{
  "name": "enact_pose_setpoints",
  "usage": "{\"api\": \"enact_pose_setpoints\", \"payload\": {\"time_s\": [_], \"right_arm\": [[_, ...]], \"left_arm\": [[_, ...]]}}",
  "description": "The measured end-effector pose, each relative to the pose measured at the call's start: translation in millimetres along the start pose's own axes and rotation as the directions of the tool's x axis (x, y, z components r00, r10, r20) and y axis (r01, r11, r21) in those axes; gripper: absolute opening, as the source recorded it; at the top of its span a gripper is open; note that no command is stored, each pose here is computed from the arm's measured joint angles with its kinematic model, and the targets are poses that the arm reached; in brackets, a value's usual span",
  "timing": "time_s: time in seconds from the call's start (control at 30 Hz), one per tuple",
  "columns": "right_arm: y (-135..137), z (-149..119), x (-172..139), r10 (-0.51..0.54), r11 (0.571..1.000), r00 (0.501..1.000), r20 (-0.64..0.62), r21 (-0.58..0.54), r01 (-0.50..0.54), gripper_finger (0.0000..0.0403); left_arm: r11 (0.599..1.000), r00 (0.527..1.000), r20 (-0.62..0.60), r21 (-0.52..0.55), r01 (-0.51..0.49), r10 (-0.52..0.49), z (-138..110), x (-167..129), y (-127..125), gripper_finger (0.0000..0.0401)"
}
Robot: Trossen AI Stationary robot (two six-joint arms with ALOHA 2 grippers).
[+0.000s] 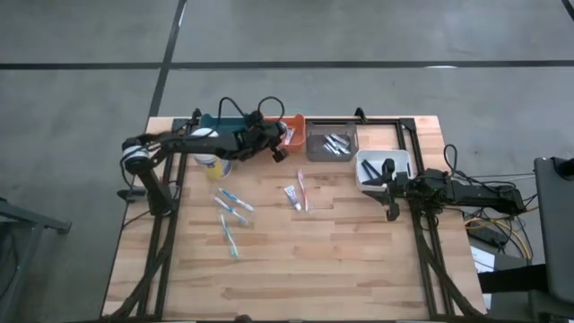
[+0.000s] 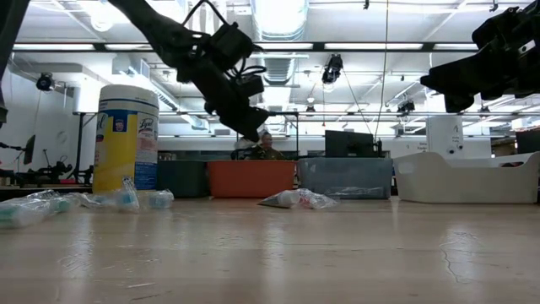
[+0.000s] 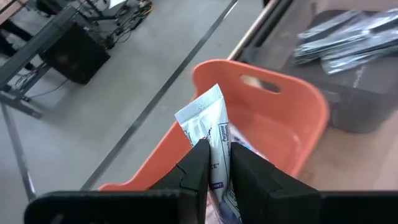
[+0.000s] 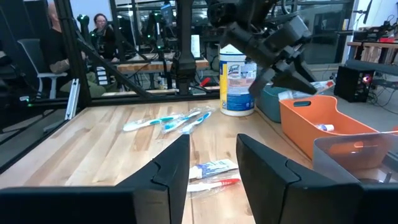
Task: Pick & Place Travel size toiletries
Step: Put the bottom toothpaste into the orange bin
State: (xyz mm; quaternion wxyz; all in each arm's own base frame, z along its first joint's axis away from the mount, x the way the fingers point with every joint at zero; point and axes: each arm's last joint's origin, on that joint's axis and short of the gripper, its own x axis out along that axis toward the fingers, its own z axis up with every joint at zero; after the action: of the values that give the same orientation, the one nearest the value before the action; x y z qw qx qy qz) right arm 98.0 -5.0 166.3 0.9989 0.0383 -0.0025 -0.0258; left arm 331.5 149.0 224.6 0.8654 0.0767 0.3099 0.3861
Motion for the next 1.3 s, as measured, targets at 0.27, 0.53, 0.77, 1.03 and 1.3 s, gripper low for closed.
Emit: {"api": "enact_pose_setpoints", "payload": {"time_s": [0.27,0.53,0.77,1.03,1.3], "right_arm": [[0,0,0,0.0,1.0,1.0,0.0,-0.001,0.0,0.012],[0,0,0,0.0,1.0,1.0,0.0,0.001,0.0,0.0118],[0,0,0,0.001,1.0,1.0,0.0,0.0,-0.001,0.0126],[0,0,0,0.0,1.0,1.0,0.0,0.001,0.0,0.0129],[0,0,0,0.0,1.0,1.0,0.0,0.0,0.0,0.0118]], "left_arm": [[0.997,0.997,-0.031,-0.038,-0.066,0.065,-5,12,27,0.0062],[0.992,0.994,-0.05,-0.071,-0.104,0.101,-9,18,42,0.0062],[0.992,0.994,-0.05,-0.072,-0.104,0.101,-9,18,42,0.0062],[0.992,0.994,-0.051,-0.075,-0.105,0.101,-9,19,42,0.0062],[0.992,0.993,-0.068,-0.073,-0.103,0.098,-13,24,39,0.0062]]}}
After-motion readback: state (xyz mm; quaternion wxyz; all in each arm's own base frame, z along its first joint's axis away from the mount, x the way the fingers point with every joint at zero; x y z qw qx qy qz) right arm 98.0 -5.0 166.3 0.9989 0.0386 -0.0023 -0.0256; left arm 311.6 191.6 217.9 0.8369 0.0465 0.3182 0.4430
